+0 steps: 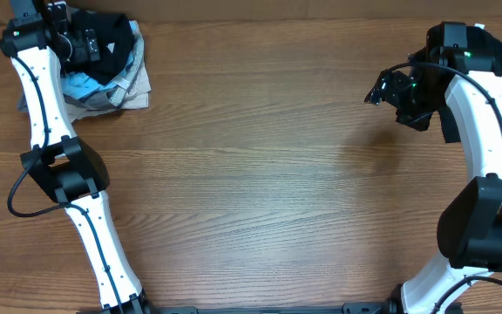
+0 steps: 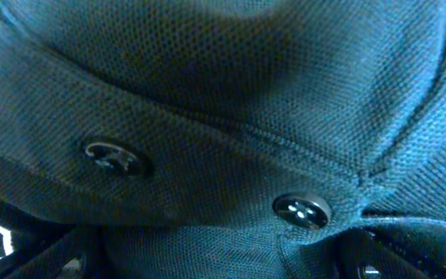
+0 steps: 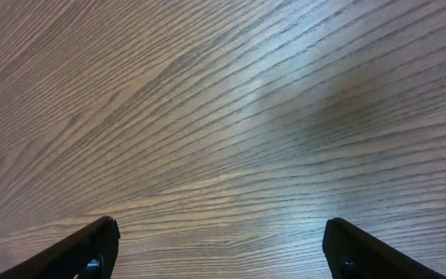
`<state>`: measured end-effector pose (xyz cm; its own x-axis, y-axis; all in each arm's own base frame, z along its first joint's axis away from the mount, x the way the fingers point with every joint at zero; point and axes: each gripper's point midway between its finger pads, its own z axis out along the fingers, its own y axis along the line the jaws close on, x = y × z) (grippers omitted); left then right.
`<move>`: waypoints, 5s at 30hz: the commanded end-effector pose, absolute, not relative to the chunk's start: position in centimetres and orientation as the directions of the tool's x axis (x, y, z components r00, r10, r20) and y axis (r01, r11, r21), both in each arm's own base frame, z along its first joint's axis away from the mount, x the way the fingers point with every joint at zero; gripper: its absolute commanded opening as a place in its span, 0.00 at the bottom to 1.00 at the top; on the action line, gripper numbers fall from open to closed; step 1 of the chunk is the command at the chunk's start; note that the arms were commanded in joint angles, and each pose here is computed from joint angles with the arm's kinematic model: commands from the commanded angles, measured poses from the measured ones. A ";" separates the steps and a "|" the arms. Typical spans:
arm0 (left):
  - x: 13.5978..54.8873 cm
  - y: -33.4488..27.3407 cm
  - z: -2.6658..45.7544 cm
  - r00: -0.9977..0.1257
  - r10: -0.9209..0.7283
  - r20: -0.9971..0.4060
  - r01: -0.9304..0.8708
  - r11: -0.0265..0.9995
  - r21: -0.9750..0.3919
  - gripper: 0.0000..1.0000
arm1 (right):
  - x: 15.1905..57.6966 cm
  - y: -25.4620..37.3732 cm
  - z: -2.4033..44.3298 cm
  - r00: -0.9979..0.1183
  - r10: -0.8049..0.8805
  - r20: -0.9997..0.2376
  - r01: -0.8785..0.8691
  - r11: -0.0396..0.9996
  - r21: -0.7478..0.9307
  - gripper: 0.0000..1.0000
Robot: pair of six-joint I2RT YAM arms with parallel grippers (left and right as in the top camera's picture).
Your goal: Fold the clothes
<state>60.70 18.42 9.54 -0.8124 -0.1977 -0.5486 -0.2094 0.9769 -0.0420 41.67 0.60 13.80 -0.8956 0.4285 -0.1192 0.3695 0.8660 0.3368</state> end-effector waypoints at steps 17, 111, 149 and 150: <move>53.5 15.1 36.9 -0.552 -0.122 -0.825 -0.211 0.977 -0.003 1.00 | 38.8 -0.2 39.1 -0.744 0.373 -0.554 0.201 0.916 0.347 1.00; 53.0 14.9 35.9 -0.586 -0.132 -0.799 -0.210 0.978 -0.007 1.00 | 24.6 -0.6 17.2 -0.017 0.227 -0.974 -0.020 0.974 0.228 1.00; 30.3 -1.7 25.7 -0.159 0.092 -0.983 0.100 0.992 0.076 1.00 | 24.6 -0.6 17.3 -0.017 0.227 -0.974 -0.020 0.974 0.228 1.00; 29.9 -1.7 25.3 -0.131 0.088 -0.987 0.098 0.992 0.076 1.00 | 24.6 -0.6 17.3 -0.017 0.227 -0.974 -0.020 0.974 0.228 1.00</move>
